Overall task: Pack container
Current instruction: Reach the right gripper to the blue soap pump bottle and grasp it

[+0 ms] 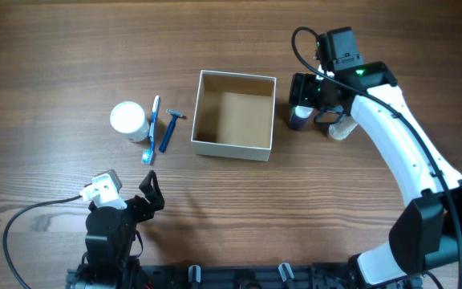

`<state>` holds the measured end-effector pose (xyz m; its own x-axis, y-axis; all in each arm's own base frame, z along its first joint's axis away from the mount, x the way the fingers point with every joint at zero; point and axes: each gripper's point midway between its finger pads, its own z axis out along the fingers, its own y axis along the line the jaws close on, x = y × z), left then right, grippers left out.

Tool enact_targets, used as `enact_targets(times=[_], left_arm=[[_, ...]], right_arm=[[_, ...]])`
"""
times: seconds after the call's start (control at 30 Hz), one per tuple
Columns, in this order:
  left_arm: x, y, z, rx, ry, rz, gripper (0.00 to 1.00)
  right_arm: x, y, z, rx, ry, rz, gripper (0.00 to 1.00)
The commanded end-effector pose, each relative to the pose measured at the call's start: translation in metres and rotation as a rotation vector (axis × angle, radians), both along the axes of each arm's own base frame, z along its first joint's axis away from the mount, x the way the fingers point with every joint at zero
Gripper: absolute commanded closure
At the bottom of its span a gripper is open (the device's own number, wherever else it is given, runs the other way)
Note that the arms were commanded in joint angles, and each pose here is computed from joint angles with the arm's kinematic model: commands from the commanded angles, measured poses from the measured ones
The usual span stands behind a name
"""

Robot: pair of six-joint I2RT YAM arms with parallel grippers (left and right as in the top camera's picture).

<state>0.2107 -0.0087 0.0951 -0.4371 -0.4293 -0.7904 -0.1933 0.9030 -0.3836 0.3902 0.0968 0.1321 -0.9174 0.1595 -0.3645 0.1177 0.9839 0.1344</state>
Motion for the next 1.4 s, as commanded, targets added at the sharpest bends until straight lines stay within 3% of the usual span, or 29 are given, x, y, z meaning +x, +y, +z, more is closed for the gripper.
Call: enact_targets(times=[0.0, 0.53, 0.73, 0.83, 1.37], left_arm=[[0.0, -0.001, 0.001, -0.008, -0.009, -0.002, 0.0], [0.0, -0.001, 0.001, -0.008, -0.009, -0.002, 0.0], [0.0, -0.001, 0.001, -0.008, -0.009, -0.002, 0.0], [0.0, -0.001, 0.001, -0.008, -0.009, -0.002, 0.0], [0.0, -0.001, 0.001, -0.008, -0.009, -0.002, 0.0]], right_arm=[[0.011, -0.005, 0.003, -0.04, -0.032, -0.069, 0.14], [0.017, -0.004, -0.013, -0.054, -0.013, -0.07, 0.21], [0.019, -0.002, -0.015, -0.043, -0.013, -0.064, 0.29], [0.019, -0.002, -0.015, -0.044, -0.014, -0.064, 0.41], [0.017, 0.006, -0.015, -0.052, -0.013, -0.027, 0.4]])
